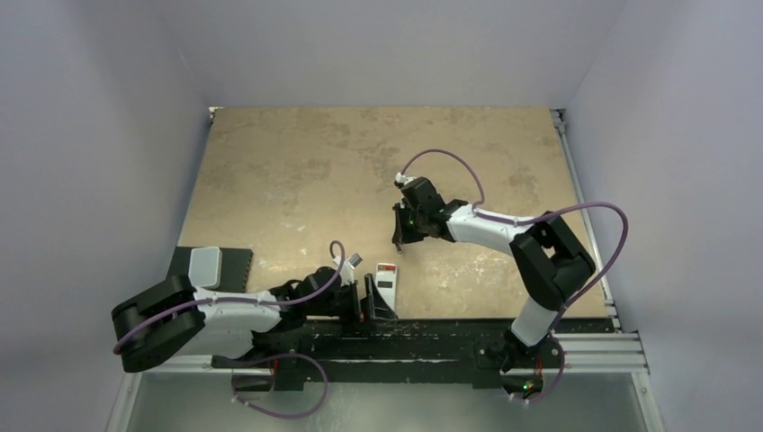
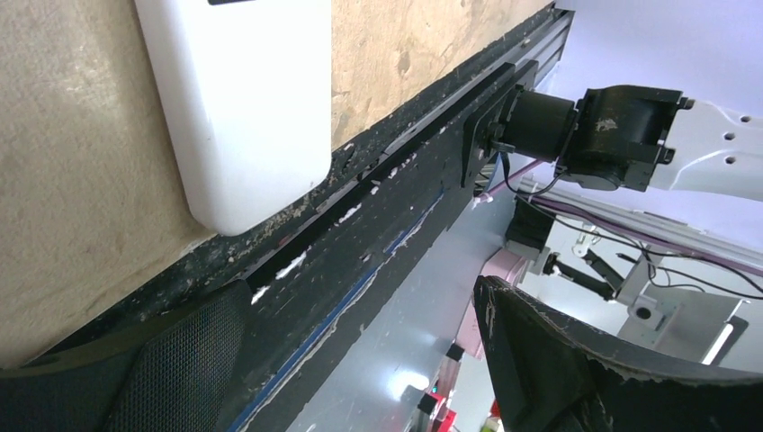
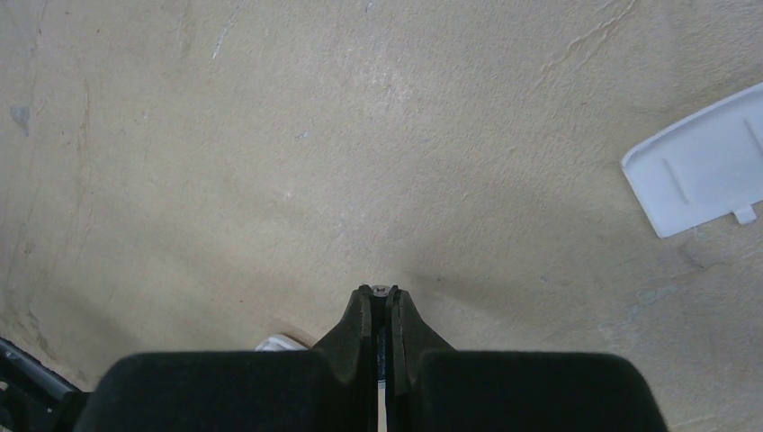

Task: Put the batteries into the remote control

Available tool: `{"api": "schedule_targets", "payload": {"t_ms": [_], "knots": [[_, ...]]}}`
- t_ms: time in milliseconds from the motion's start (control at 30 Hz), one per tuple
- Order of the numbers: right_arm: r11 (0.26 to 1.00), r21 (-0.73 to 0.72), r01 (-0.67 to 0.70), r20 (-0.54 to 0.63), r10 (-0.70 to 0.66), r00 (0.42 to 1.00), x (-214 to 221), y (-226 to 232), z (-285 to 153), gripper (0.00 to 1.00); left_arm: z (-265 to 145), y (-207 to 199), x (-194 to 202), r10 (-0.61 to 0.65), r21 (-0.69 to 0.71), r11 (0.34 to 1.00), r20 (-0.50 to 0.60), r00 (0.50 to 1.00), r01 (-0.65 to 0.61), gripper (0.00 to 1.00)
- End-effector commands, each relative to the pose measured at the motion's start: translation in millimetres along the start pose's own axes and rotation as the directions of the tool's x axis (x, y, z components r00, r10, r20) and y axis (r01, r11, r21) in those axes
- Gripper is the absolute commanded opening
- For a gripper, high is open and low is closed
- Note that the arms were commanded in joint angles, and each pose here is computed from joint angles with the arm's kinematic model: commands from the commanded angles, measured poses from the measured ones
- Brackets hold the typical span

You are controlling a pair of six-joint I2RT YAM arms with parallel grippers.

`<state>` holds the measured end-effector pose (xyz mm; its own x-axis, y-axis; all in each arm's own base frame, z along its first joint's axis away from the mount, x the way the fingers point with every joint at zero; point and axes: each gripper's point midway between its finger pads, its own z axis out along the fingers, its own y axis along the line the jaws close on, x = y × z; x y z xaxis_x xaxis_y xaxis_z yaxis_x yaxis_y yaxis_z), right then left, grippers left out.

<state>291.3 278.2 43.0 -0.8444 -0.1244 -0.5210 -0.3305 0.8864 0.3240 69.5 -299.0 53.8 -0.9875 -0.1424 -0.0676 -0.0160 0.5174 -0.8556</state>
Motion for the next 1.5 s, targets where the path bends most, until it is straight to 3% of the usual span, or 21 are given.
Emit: {"api": "schedule_targets", "payload": {"t_ms": [0, 600, 1467], "knots": [[0.998, -0.057, 0.016, 0.039, -0.014, 0.999, -20.5, 17.4, 1.4, 0.00, 3.3, -20.3, -3.2, -0.011, 0.092, 0.996, 0.011, 1.000, 0.010, 0.96], [0.990, -0.060, 0.130, -0.064, -0.134, 0.989, 15.5, 22.0, 18.5, 0.00, 10.7, -17.8, -6.9, -0.050, 0.090, 0.995, 0.022, 0.999, 0.048, 0.97], [0.976, -0.087, 0.200, -0.059, -0.205, 0.977, 51.6, 19.5, -8.7, 0.00, 16.6, -22.3, -36.2, -0.049, 0.093, 0.995, 0.068, 0.996, 0.043, 0.98]]}}
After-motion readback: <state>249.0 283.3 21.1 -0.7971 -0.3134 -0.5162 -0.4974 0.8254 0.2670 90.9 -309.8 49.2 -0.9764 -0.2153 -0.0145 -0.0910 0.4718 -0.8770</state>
